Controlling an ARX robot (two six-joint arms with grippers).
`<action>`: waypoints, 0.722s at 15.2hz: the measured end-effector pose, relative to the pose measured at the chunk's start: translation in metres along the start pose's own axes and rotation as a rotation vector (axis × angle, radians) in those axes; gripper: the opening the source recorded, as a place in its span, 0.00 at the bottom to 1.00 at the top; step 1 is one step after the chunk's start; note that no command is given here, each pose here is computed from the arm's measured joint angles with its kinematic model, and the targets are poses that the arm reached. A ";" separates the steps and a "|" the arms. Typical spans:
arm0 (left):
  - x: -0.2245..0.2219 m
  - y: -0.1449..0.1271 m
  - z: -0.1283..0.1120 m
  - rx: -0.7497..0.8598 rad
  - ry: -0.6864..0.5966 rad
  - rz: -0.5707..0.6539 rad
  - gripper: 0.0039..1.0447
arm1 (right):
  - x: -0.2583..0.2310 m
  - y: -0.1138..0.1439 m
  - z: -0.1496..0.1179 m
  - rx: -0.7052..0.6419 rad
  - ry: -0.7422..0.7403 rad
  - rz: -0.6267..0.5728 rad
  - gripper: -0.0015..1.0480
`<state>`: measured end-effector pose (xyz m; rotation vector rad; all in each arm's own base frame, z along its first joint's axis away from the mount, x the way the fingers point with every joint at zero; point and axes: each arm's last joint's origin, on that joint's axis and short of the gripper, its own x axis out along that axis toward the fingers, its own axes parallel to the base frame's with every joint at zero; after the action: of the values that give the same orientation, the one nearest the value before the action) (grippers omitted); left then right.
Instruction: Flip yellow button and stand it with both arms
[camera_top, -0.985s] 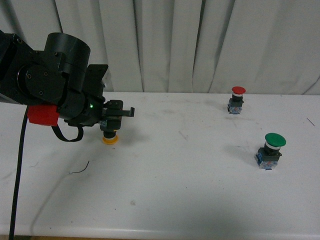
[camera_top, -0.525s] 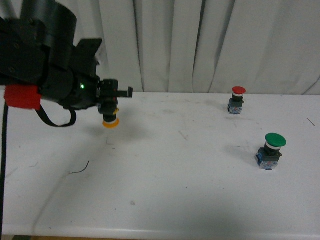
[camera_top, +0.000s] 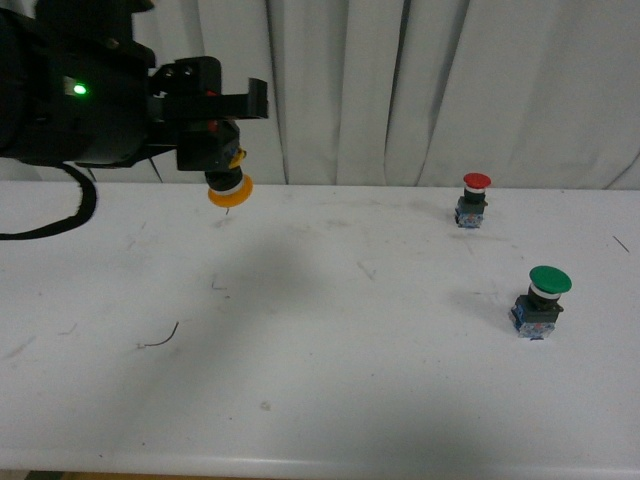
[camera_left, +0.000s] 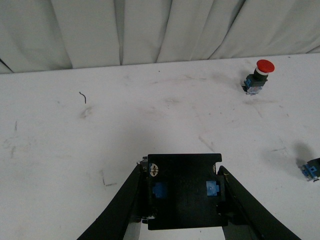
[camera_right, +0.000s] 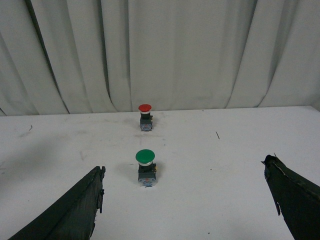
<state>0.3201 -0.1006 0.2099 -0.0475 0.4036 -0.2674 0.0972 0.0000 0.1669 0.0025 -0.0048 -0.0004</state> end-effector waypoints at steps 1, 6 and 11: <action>-0.005 0.000 -0.001 -0.004 -0.009 0.002 0.34 | 0.000 0.000 0.000 0.000 0.000 0.000 0.94; -0.025 -0.001 -0.008 -0.020 -0.033 0.009 0.34 | 0.000 0.000 0.000 0.000 0.000 0.000 0.94; -0.035 0.004 -0.023 -0.089 -0.038 -0.041 0.34 | 0.000 0.000 0.000 0.000 0.000 0.000 0.94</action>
<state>0.2808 -0.0872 0.2016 -0.1484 0.3765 -0.2879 0.0972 0.0000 0.1668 0.0025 -0.0044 -0.0008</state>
